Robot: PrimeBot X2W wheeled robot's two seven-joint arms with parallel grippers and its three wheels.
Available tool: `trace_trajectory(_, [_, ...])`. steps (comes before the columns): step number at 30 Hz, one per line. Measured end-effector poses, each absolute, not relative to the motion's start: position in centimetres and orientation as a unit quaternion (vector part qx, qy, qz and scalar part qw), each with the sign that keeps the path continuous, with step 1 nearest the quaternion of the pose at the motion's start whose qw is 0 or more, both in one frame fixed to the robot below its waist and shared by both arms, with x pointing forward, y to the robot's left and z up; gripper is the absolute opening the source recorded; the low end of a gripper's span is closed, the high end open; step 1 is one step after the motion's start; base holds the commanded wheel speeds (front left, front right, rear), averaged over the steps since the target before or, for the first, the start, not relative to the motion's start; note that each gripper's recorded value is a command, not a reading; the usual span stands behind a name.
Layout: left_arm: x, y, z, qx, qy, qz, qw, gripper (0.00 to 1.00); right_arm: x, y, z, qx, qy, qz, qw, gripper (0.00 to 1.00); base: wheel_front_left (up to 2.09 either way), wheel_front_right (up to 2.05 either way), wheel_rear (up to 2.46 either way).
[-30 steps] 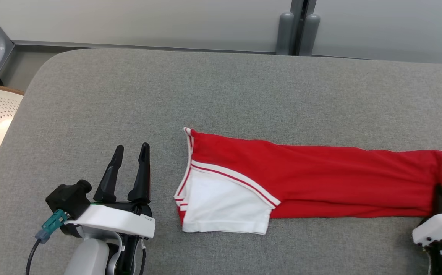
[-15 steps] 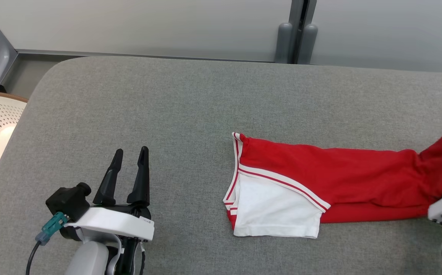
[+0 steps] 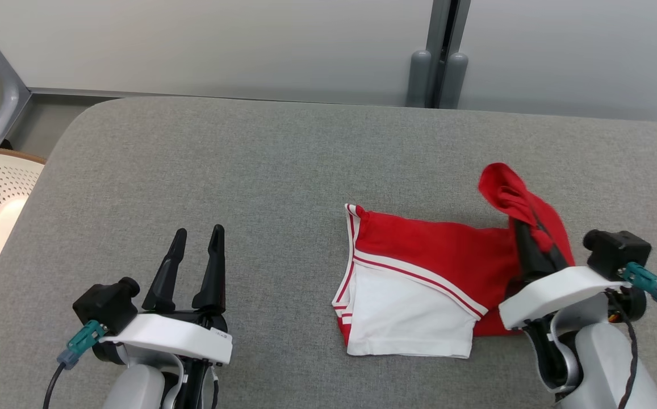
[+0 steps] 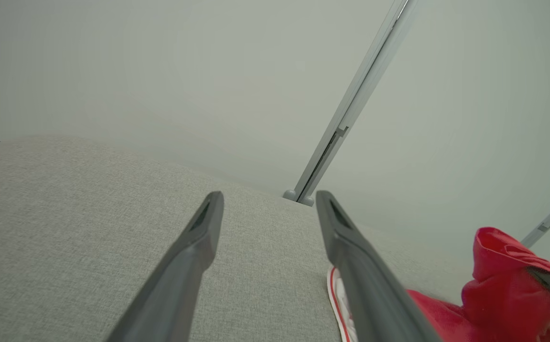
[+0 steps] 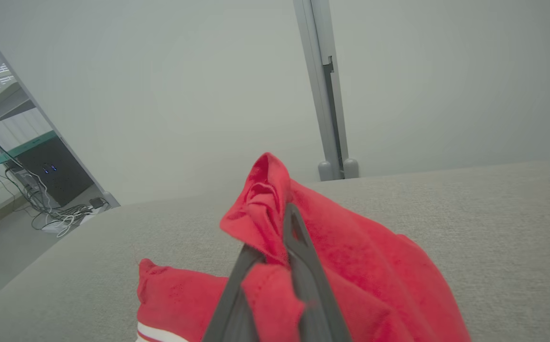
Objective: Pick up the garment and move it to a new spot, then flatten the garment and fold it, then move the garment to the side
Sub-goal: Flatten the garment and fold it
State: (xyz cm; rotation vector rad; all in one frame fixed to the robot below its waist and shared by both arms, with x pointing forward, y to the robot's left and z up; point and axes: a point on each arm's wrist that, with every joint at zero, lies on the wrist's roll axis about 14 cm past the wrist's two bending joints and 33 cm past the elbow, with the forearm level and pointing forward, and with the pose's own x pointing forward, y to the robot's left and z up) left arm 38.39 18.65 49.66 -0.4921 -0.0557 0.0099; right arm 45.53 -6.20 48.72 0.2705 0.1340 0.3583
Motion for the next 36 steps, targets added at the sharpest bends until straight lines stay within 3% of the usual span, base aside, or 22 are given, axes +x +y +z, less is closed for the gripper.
trace_trajectory(9, [37.7, 19.4, 49.0, -0.248, -0.021, 0.02, 0.968, 1.0, 42.1, 1.8, 48.1, 0.189, 0.108, 0.292, 0.931, 0.0, 0.0, 0.0, 0.0])
trace_trajectory(18, [37.1, 20.1, 48.4, -0.258, -0.014, 0.036, 0.965, 1.0, 39.9, 6.0, 44.8, 0.153, 0.154, 0.352, 0.91, 0.0, 0.0, 0.0, 0.0])
trace_trajectory(19, [37.0, 20.2, 48.3, -0.259, -0.013, 0.038, 0.965, 1.0, 39.8, 6.0, 44.3, 0.148, 0.157, 0.353, 0.91, 0.43, 0.0, 0.0, 0.0])
trace_trajectory(20, [36.9, 20.4, 48.3, -0.259, -0.013, 0.041, 0.965, 1.0, 39.9, 6.1, 44.1, 0.15, 0.159, 0.352, 0.91, 1.0, 0.0, 0.0, 0.0])
trace_trajectory(24, [36.6, 20.9, 47.9, -0.261, -0.01, 0.05, 0.964, 1.0, 39.5, 6.7, 43.1, 0.164, 0.172, 0.356, 0.904, 1.0, 0.0, 0.0, 0.0])
trace_trajectory(32, [36.4, 21.1, 47.6, -0.263, -0.005, 0.056, 0.963, 1.0, 35.7, 10.6, 42.5, 0.2, 0.22, 0.414, 0.861, 1.0, 0.0, 0.0, 0.0])
trace_trajectory(36, [36.5, 21.0, 47.5, -0.263, -0.004, 0.054, 0.963, 1.0, 36.1, 10.4, 42.5, 0.217, 0.228, 0.404, 0.859, 1.0, 0.0, 0.0, 0.0])
